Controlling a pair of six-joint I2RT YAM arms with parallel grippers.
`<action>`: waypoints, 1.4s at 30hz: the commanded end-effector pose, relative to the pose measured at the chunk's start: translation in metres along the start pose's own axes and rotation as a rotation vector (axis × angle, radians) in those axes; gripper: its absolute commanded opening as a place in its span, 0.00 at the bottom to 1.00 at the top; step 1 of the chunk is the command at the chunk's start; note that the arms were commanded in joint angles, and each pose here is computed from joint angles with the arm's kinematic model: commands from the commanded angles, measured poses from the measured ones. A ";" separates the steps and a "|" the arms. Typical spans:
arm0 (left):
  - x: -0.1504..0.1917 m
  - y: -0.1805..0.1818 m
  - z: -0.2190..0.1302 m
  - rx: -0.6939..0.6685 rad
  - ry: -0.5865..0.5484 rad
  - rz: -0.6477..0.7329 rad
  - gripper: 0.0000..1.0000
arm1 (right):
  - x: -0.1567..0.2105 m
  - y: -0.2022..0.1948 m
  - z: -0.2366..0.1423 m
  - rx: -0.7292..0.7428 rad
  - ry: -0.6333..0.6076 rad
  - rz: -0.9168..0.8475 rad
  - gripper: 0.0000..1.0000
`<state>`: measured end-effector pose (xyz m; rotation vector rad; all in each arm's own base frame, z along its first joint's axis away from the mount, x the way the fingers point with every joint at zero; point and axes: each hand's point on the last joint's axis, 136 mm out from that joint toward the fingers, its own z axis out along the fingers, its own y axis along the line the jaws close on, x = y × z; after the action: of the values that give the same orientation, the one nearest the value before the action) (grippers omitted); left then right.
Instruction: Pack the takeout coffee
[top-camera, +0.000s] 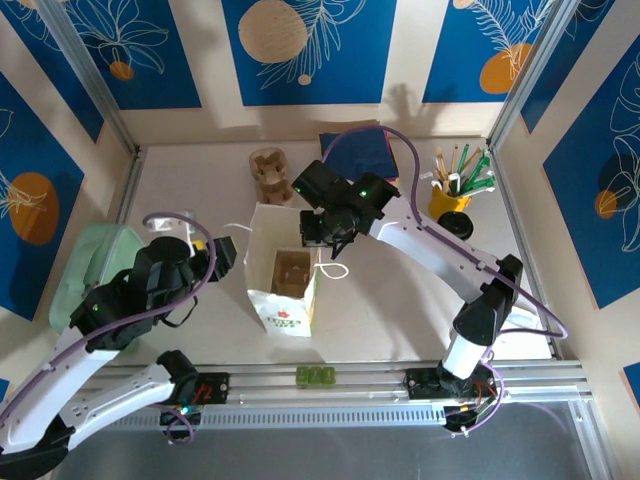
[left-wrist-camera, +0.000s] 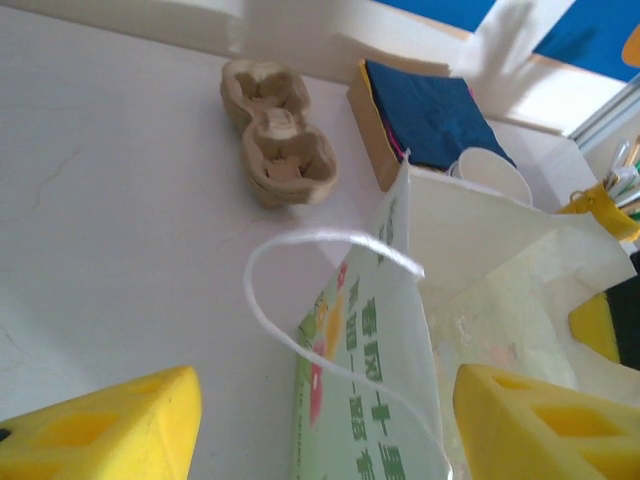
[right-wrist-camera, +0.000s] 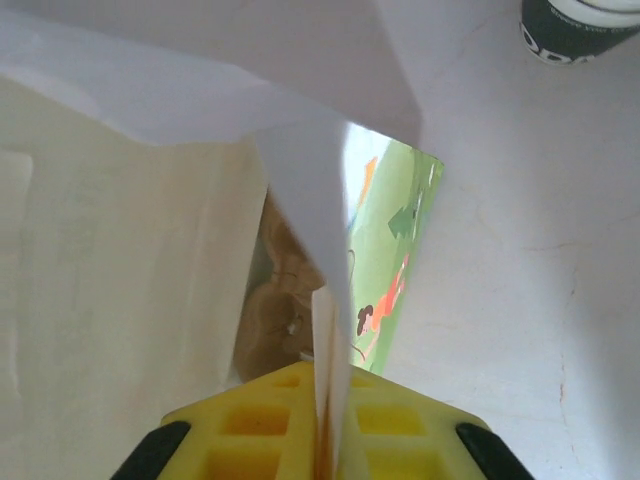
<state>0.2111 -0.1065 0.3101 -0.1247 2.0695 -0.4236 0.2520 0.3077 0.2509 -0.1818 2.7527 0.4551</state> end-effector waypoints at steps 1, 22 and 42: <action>-0.017 0.011 -0.013 -0.046 -0.062 -0.003 0.67 | -0.001 0.013 -0.022 -0.090 -0.050 -0.047 0.06; -0.030 0.033 -0.031 -0.092 -0.176 -0.032 0.70 | 0.023 0.064 -0.082 -0.324 -0.309 -0.461 0.00; -0.027 0.037 -0.032 -0.097 -0.181 -0.042 0.70 | 0.025 0.078 -0.094 -0.359 -0.360 -0.461 0.00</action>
<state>0.2000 -0.0625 0.3333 -0.2451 1.9282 -0.3528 0.1751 0.3498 0.3358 -0.8220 2.1538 0.7315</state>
